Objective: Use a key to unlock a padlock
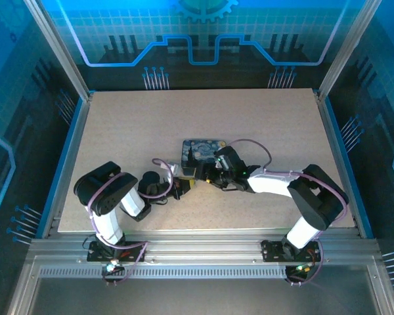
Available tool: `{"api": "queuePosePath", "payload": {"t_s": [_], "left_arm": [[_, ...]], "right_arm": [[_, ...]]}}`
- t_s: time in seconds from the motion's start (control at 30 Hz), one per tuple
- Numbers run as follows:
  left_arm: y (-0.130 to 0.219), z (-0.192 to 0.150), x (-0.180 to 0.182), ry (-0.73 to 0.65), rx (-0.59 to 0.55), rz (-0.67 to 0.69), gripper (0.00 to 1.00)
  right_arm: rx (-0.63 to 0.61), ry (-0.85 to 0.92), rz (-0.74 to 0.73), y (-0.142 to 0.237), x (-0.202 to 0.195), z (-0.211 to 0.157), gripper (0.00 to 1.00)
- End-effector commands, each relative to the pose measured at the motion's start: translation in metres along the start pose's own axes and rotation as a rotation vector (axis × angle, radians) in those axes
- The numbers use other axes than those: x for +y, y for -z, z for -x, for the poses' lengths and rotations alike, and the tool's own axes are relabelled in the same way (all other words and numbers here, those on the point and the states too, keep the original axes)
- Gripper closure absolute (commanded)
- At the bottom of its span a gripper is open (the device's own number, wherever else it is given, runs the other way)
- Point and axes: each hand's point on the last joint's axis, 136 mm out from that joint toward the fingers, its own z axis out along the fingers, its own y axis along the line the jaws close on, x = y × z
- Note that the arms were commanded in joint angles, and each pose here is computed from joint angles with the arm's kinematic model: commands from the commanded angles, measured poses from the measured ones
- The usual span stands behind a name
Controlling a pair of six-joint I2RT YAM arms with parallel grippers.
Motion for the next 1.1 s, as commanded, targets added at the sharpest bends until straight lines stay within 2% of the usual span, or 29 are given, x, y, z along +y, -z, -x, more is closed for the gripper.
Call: {"api": "queuePosePath", "payload": {"t_s": [0.0,0.43,0.73,0.8,0.9,1.07], "left_arm": [[-0.002,-0.003,-0.01,0.016,-0.011,-0.021,1.0],[-0.008,-0.019,-0.019,0.062,0.008,-0.004,1.0],[-0.008,-0.013,-0.023,0.175,-0.023,0.003,1.0],[-0.009,-0.011,-0.025,0.195,-0.03,-0.003,1.0],[-0.008,-0.007,-0.03,0.213,-0.039,-0.02,1.0],[-0.006,0.001,-0.038,0.235,-0.055,-0.049,1.0]], "right_arm": [[-0.08,-0.039,0.063,0.006,0.008,0.003,0.38],[-0.094,-0.134,0.14,0.004,0.001,-0.008,0.41],[-0.064,-0.177,0.16,-0.009,-0.001,-0.016,0.55],[-0.06,-0.185,0.151,-0.011,-0.002,-0.017,0.52],[-0.052,-0.191,0.13,-0.013,-0.006,-0.021,0.42],[-0.052,-0.195,0.119,-0.014,-0.01,-0.023,0.42]]}}
